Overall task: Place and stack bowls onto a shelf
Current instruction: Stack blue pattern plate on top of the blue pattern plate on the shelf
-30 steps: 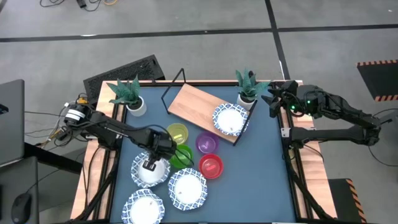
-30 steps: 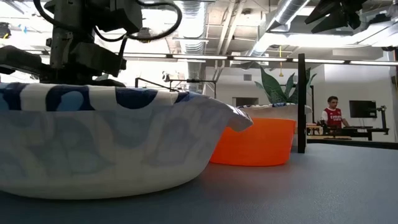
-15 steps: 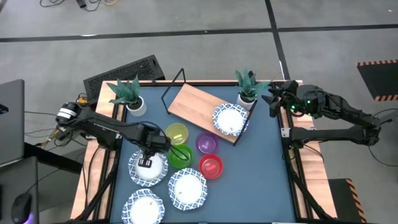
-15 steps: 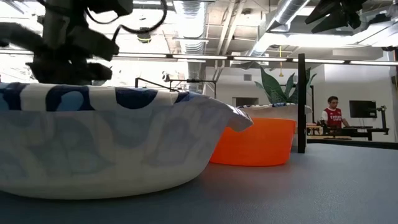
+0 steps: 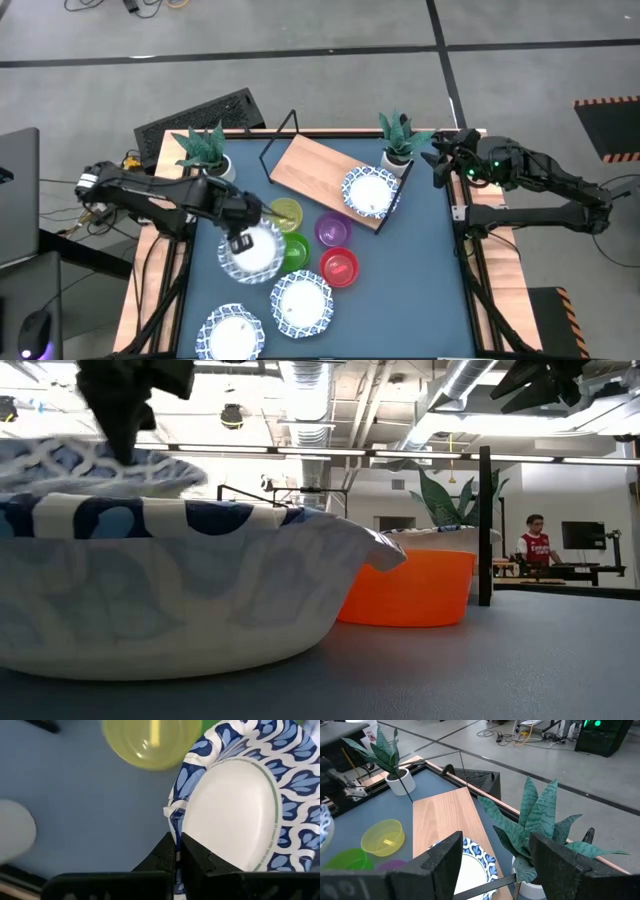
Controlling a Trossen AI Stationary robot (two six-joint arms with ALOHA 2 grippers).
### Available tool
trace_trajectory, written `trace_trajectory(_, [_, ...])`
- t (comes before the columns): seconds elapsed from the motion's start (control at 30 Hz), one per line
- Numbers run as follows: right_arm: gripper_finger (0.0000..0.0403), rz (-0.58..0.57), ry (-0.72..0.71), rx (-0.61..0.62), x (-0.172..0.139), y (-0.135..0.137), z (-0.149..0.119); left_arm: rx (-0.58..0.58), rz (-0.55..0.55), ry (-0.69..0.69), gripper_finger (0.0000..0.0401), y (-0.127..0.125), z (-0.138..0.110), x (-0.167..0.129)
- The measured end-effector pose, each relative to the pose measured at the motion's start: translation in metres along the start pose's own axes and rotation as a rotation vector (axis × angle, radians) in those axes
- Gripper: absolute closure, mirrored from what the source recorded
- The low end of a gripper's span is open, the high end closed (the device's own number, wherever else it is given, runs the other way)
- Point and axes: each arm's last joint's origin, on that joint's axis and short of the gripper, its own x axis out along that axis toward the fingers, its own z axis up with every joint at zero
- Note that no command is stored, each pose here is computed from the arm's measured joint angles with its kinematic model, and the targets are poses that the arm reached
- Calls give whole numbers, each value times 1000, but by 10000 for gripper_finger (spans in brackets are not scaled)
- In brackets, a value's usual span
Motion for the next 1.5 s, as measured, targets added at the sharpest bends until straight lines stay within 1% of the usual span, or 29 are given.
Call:
trace_trajectory(0.17, [147,0,0,0,0,0,0,-258,-8,-146,401,7,22,-29])
trace_trajectory(0.27, [147,0,0,0,0,0,0,-433,-3,-295,401,17,40,-43])
trace_trajectory(0.37, [147,0,0,0,0,0,0,-604,-11,-448,401,28,57,-50])
trace_trajectory(0.43, [147,0,0,0,0,0,0,-651,-39,-544,401,35,69,-53])
trace_trajectory(0.53, [147,0,0,0,0,0,0,-651,-87,-650,401,46,85,-57])
trace_trajectory(0.6, [147,0,0,0,0,0,0,-678,-115,-735,401,50,98,-59])
trace_trajectory(0.67, [147,0,0,0,0,0,0,-740,-117,-794,401,55,107,-56])
trace_trajectory(0.73, [147,-2,0,0,0,0,0,-802,-150,-879,401,58,119,-56])
trace_trajectory(0.77, [147,-4,0,1,0,0,0,-819,-153,-896,401,60,125,-52])
trace_trajectory(0.8, [147,-5,0,2,0,0,0,-827,-160,-906,401,61,131,-48])
trace_trajectory(0.87, [147,-8,-1,2,0,0,0,-829,-210,-930,401,61,145,-38])
trace_trajectory(1.0, [147,-19,-3,5,1,-1,1,-823,-270,-893,401,56,168,-9])
trace_trajectory(1.2, [147,-39,-6,11,1,-3,1,-813,-169,-738,401,50,195,45])
trace_trajectory(1.4, [147,-42,-7,12,2,-4,1,-779,-186,-650,401,42,219,71])
trace_trajectory(1.5, [147,-42,-6,12,2,-4,1,-773,-106,-598,401,41,224,78])
